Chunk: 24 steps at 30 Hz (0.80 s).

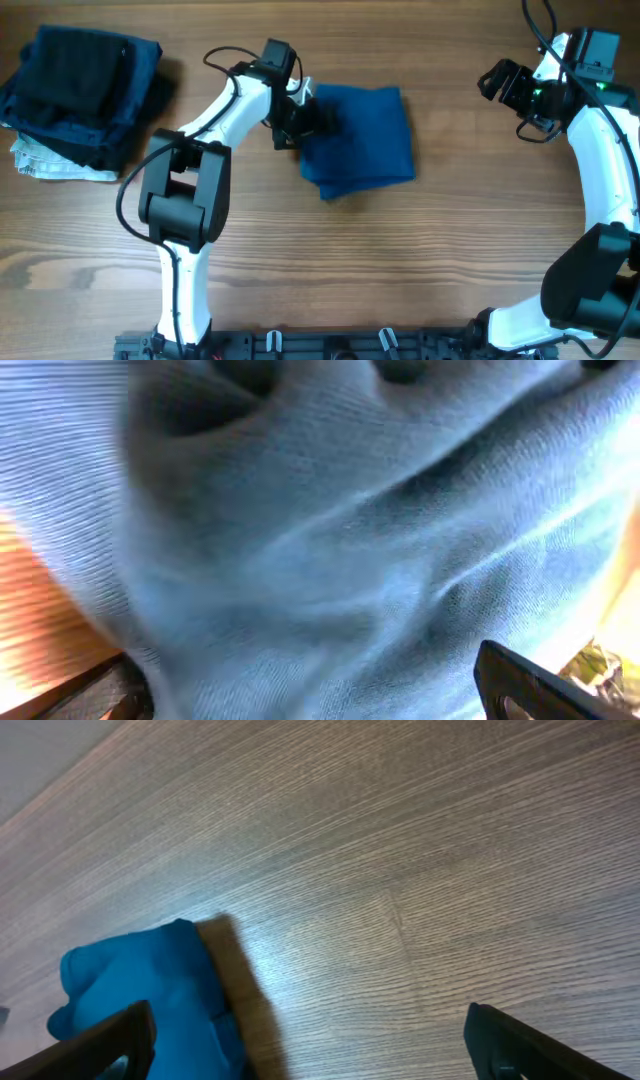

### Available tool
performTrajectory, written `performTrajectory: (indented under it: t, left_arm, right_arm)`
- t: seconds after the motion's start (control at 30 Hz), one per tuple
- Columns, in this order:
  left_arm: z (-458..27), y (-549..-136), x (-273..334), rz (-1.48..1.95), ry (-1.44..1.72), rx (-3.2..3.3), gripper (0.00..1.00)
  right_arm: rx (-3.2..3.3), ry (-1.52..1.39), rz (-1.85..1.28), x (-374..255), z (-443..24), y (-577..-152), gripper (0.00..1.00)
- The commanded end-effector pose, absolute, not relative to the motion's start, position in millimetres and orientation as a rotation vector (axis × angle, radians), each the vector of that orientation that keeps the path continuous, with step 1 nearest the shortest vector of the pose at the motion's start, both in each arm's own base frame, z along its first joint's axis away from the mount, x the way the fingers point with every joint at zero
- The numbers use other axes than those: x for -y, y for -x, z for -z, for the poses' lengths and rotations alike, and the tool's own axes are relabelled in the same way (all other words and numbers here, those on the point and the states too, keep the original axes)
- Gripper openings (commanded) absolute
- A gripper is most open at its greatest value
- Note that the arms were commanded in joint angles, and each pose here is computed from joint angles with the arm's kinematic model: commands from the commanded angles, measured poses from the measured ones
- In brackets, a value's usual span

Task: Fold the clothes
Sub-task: 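Move the left gripper over the folded blue bundle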

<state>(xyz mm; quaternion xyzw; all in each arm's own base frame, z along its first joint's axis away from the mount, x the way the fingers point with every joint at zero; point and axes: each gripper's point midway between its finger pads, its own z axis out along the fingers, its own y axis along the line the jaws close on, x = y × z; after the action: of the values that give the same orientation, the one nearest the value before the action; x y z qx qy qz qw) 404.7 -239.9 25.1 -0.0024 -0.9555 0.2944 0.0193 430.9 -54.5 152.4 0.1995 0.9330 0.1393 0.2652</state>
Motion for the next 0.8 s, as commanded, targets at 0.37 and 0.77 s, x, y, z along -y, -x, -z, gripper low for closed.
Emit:
performTrajectory:
  t: [0.37,0.77]
  left_arm:
    - [5.6,-411.6,233.6,-0.517,0.121,3.159,0.04]
    - [-47.9,-462.1,136.3,-0.064,-0.161,3.438,0.87]
  right_arm:
    - [-2.521,-0.54,-0.354,55.9,-152.3,-428.9,0.99]
    - [-2.522,-0.54,-0.354,55.9,-152.3,-428.9,0.99]
